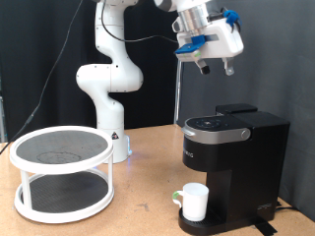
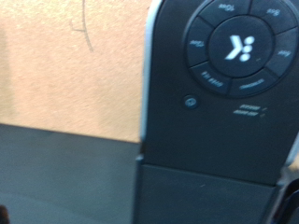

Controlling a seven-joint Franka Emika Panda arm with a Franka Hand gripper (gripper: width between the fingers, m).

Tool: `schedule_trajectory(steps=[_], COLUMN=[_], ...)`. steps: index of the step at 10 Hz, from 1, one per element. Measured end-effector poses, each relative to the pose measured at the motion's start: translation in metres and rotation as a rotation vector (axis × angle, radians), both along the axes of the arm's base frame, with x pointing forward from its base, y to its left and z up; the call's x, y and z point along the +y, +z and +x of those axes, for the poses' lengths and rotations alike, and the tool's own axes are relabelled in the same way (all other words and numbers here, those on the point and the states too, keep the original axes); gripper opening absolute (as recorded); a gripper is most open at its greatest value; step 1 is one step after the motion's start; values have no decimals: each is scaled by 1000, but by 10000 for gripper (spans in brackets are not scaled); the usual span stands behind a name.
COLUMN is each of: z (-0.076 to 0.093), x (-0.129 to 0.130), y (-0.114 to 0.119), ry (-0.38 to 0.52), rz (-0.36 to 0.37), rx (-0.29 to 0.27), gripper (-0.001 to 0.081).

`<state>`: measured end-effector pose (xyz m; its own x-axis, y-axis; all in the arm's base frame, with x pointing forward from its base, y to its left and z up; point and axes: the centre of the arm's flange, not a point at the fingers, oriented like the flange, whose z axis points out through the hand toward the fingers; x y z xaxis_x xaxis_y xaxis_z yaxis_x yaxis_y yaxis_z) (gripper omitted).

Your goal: Make a cup of coffee with the keurig machine

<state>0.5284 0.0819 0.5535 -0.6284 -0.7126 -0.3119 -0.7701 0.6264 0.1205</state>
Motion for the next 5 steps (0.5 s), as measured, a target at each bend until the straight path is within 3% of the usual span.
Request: schedule_trajectory(steps=[5], z=[7], x=[12], y=[-17], ry=[-18], rz=[-23], rx=[61], gripper=[734])
